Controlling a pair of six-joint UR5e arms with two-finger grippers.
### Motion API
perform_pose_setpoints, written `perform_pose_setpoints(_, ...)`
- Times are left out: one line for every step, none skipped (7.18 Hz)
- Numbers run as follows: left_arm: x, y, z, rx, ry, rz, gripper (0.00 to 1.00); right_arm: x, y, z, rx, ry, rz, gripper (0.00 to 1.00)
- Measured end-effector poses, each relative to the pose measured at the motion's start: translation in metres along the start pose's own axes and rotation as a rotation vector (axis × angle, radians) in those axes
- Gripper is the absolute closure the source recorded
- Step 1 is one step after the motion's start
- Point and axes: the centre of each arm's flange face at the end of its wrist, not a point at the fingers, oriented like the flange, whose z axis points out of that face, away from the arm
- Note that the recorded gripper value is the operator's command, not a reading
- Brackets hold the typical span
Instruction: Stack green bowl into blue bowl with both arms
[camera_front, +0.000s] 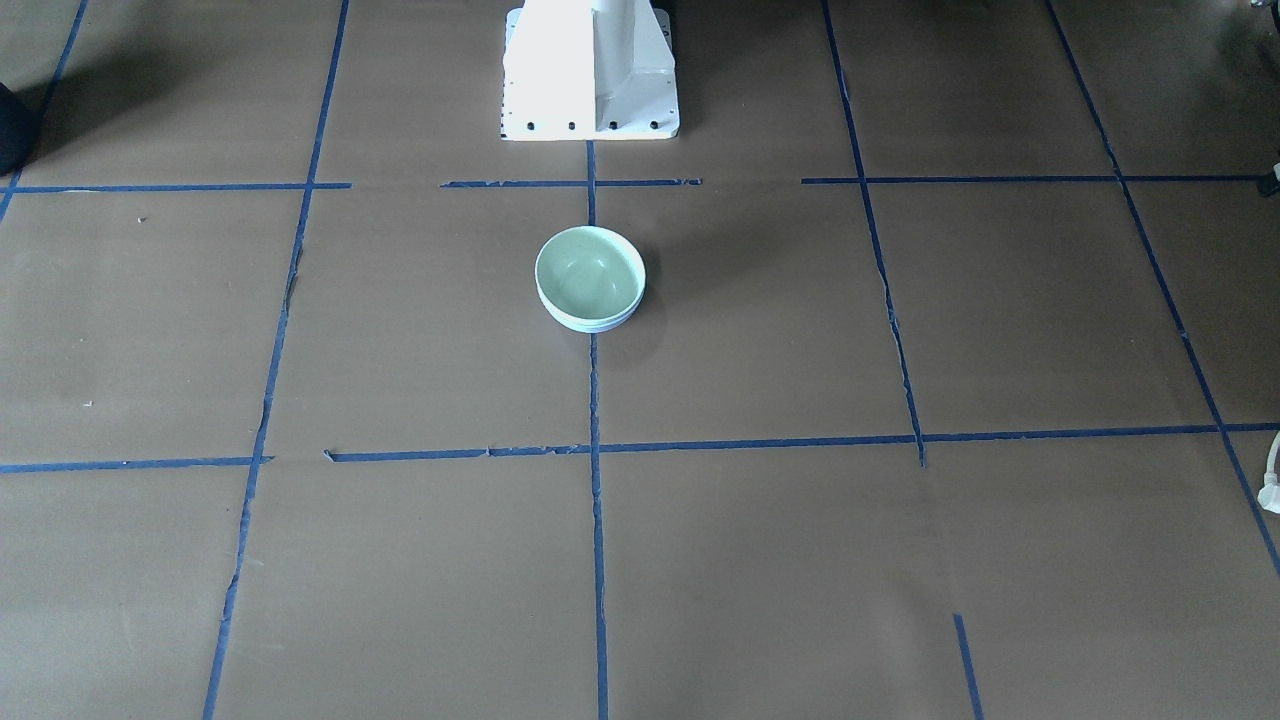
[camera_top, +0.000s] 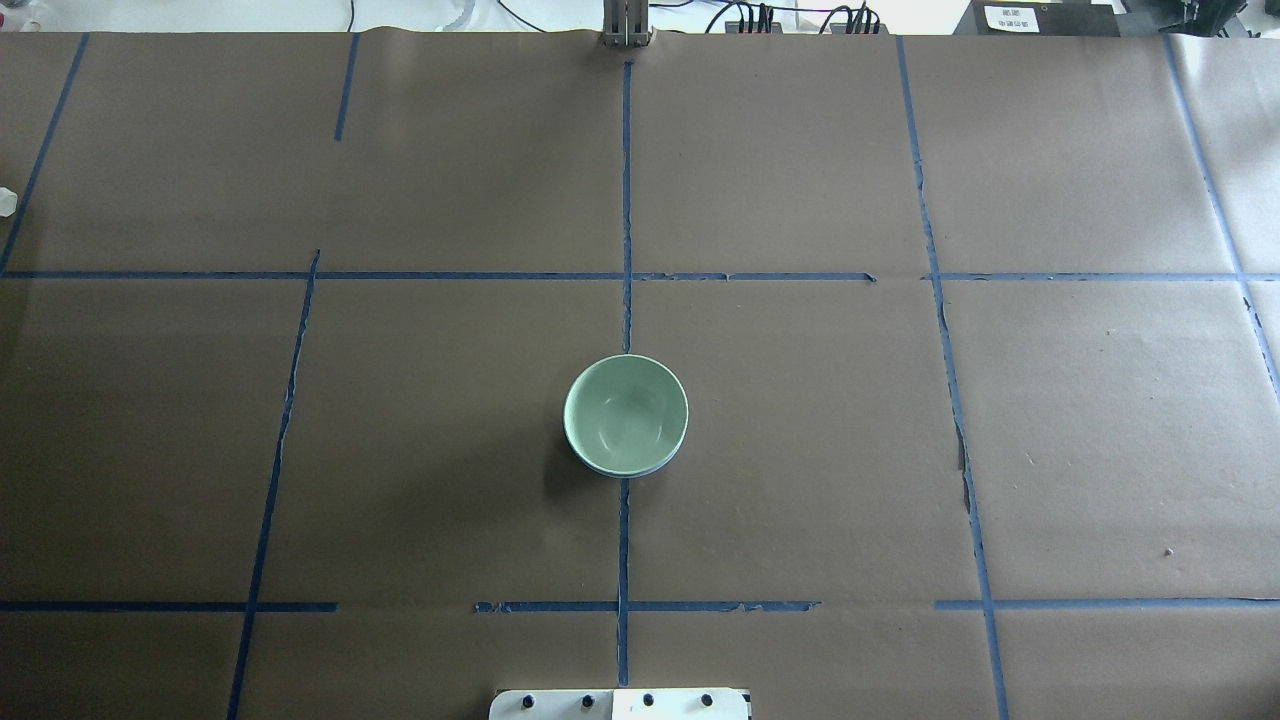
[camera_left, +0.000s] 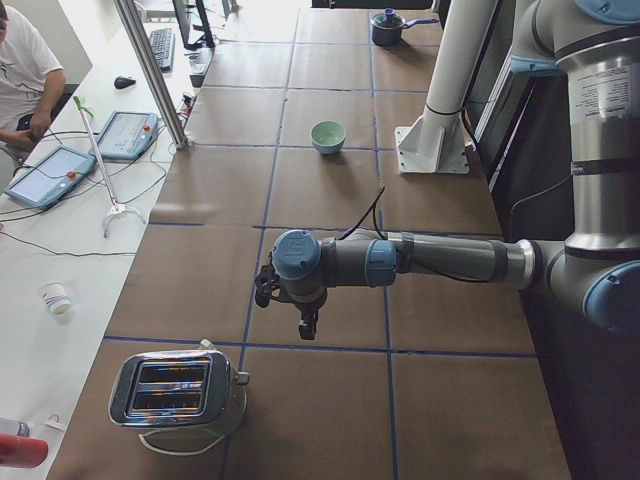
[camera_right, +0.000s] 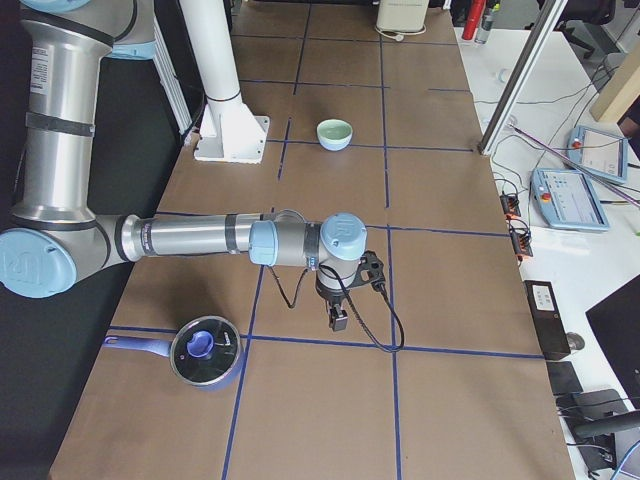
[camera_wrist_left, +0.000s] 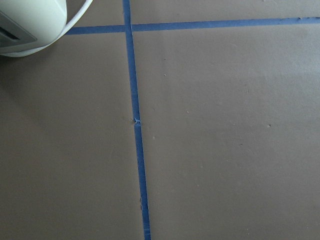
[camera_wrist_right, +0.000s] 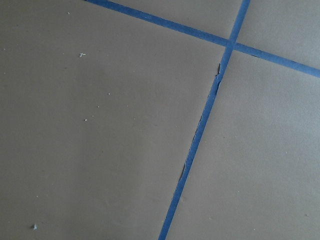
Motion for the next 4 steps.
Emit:
perform_pose_setpoints(-0.0007, -0.0004, -0.0003, 0.001, -0.001, -0.001, 0.00, 0.0008, 0.0005, 0.0009, -0.001, 0.000, 0.001, 0.00)
perform_pose_setpoints(-0.0017, -0.0014, 0.0001, 0.000, -0.001, -0.004, 0.00, 0.0010, 0.0007, 0.0012, -0.001, -0.001, 0.000, 0.00)
perform_pose_setpoints(-0.0011, -0.0031, -0.0008, 0.002, -0.002, -0.003, 0.00, 0.0005, 0.0006, 0.0007, 0.000, -0.001, 0.000, 0.00)
perform_pose_setpoints(0.0015, -0.0059, -0.0029, 0.007, -0.002, 0.004, 0.00, -0.0009, 0.0001, -0.0006, 0.003, -0.002, -0.002, 0.00)
